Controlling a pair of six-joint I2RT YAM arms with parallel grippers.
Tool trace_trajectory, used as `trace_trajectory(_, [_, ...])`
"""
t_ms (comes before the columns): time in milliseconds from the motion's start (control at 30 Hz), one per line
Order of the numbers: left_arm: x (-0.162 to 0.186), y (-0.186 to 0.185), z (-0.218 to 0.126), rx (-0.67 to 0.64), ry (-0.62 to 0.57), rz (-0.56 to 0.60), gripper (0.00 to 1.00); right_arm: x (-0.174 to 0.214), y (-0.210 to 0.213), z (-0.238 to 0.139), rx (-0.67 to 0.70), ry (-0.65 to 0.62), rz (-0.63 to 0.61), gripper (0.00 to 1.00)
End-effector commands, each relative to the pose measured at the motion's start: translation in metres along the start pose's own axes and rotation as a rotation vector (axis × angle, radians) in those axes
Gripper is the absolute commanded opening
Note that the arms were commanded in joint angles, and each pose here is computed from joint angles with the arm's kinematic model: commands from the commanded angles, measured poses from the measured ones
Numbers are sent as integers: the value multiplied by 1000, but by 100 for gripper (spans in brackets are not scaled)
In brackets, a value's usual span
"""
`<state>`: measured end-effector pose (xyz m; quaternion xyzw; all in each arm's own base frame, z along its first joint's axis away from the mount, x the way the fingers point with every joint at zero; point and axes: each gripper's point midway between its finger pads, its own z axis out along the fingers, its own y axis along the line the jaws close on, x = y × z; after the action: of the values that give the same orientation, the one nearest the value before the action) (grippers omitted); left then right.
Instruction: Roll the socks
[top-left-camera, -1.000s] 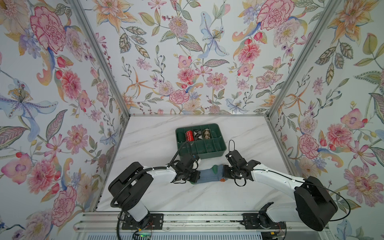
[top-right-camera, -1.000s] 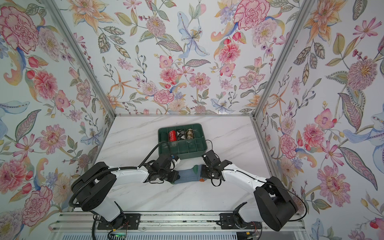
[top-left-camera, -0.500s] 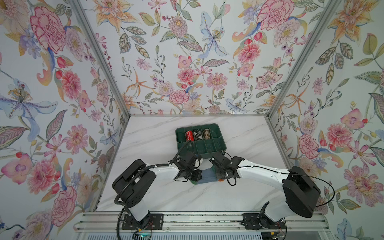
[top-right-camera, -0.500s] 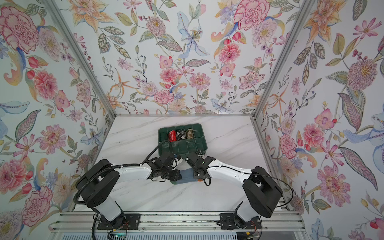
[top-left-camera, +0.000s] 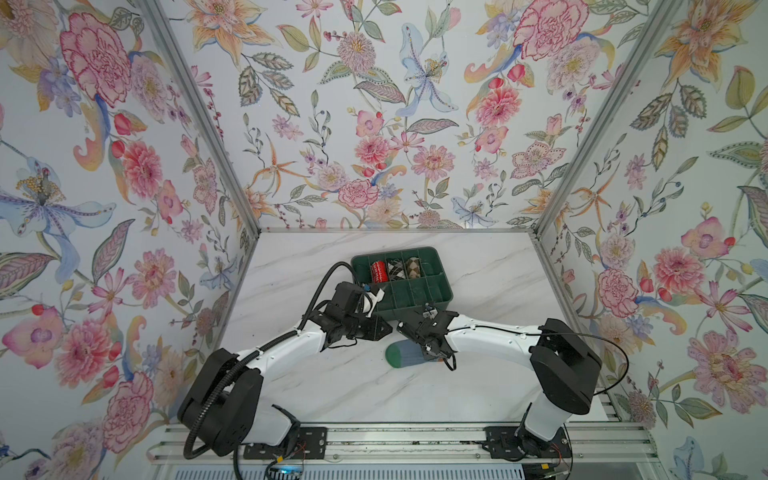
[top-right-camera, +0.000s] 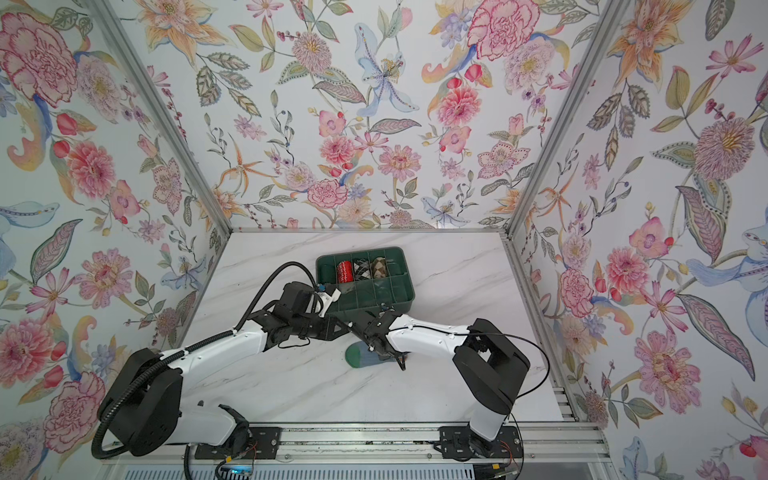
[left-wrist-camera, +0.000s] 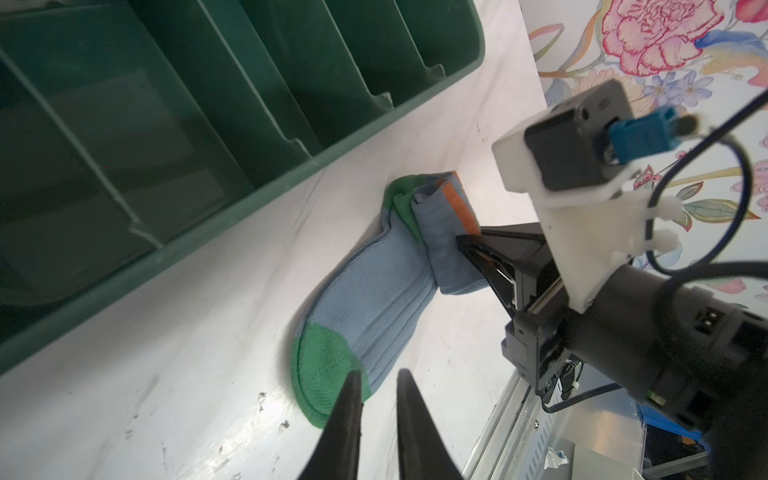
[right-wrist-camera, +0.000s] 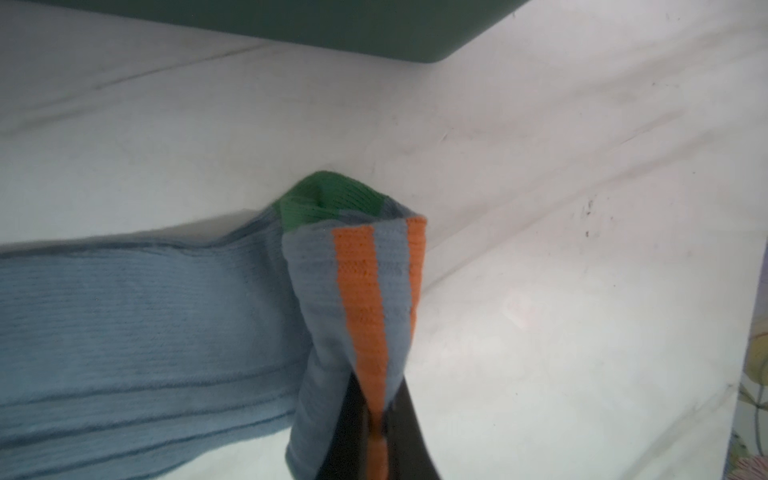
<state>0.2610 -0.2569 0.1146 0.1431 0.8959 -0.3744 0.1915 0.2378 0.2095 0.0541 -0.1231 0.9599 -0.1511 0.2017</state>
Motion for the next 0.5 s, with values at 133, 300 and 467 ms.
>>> trace_trajectory(133, [18, 19, -11, -29, 44, -43, 20, 2, 8, -7, 91, -3, -57, 0])
trace_trajectory(300, [15, 26, -14, -38, 32, -47, 21, 5, 21, -7, 113, 5, -88, 0])
trace_trajectory(467, [16, 30, -15, -37, 36, -46, 21, 11, 36, -8, 96, 15, -109, 4])
